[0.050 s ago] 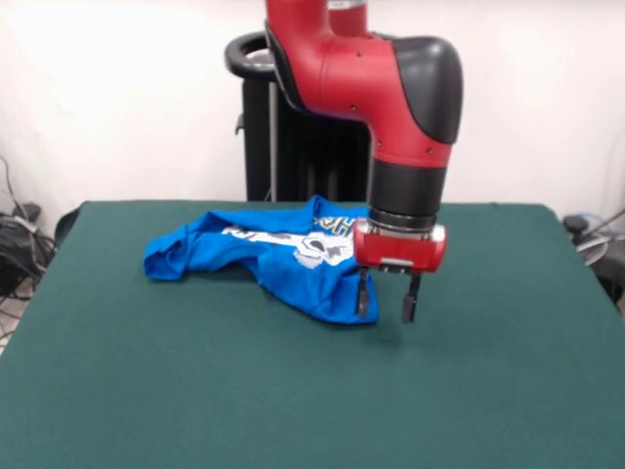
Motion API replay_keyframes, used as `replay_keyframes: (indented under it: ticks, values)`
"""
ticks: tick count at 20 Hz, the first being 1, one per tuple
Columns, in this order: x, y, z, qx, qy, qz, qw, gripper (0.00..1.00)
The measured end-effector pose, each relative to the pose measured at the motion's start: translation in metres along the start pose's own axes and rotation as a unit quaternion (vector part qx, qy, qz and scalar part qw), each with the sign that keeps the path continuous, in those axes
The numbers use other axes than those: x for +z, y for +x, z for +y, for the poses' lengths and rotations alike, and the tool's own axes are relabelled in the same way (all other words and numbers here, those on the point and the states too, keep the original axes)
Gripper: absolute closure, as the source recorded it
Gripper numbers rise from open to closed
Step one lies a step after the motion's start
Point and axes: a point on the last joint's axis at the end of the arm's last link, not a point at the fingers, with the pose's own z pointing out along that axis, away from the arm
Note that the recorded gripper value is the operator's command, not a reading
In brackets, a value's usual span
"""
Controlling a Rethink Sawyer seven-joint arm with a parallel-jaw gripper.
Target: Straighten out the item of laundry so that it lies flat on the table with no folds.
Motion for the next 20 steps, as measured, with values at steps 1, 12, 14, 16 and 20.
replay_keyframes:
  ticks: [1,12,14,16,20]
  values:
    - [-0.001,0.001,0.002,-0.001,-0.002,0.004,1.0000,0.00]
    - [-0.022,0.018,0.024,-0.021,-0.013,0.028,0.9993,0.00]
    - [-0.021,0.022,0.026,-0.025,-0.009,0.026,0.9993,0.00]
    - [-0.018,0.028,0.032,-0.036,0.001,0.010,0.9993,0.00]
    - [-0.009,0.032,0.039,-0.049,0.017,-0.028,0.9983,0.00]
